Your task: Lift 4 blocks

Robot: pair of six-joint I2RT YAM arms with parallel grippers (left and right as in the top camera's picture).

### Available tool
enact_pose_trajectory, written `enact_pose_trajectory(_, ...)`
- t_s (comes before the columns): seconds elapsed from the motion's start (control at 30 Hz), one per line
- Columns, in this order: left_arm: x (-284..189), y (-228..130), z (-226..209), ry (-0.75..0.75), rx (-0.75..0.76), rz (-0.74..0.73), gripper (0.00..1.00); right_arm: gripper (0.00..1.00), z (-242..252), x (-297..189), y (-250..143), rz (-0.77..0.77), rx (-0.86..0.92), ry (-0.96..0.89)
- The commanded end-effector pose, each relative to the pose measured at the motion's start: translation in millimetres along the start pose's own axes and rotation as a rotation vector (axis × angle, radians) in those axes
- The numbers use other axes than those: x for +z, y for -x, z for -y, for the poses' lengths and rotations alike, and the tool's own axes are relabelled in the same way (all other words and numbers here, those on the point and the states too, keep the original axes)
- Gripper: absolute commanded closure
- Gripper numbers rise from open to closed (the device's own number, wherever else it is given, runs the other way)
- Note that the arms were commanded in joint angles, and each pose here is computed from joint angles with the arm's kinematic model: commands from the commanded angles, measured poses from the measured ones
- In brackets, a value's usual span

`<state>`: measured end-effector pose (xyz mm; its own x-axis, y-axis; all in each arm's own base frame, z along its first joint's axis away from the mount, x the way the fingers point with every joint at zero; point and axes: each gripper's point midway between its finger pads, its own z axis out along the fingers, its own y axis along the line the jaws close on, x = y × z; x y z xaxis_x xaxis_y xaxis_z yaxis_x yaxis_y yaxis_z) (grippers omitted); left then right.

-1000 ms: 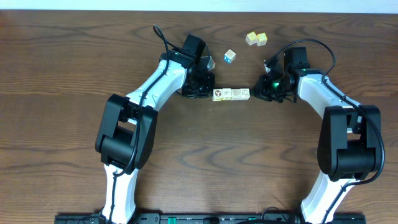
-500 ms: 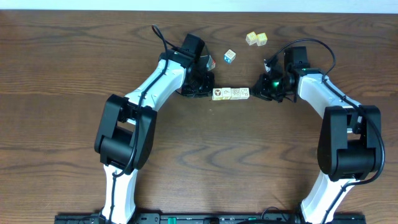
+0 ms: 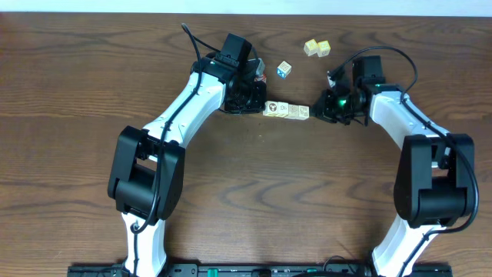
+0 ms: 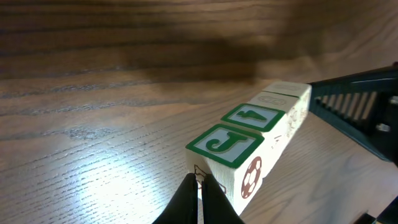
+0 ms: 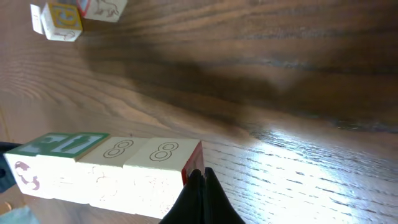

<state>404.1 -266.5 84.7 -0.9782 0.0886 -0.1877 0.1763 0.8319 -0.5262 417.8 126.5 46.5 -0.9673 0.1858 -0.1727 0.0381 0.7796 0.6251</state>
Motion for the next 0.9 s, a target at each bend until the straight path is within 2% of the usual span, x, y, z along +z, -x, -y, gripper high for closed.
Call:
enact_pose_trajectory(0.0,2.3,-11.9,39.2,-0.128,0.030,-0.046,0.93,0.99,-73.3,-19.4,-5.3,-0.030,-0.070,0.243)
enact_pose_trajectory(0.5,-8.1,-9.2,46.0,-0.137,0.031,-0.025,0.93,0.99,-92.5,-43.3,-1.5,0.019,-0.108,0.261)
enact_pose_trajectory(0.87,-18.7,-9.4,59.0,-0.187,0.037,-0.020,0.93,0.99,-97.8,-39.7,-8.7,-0.004,-0.114,0.260)
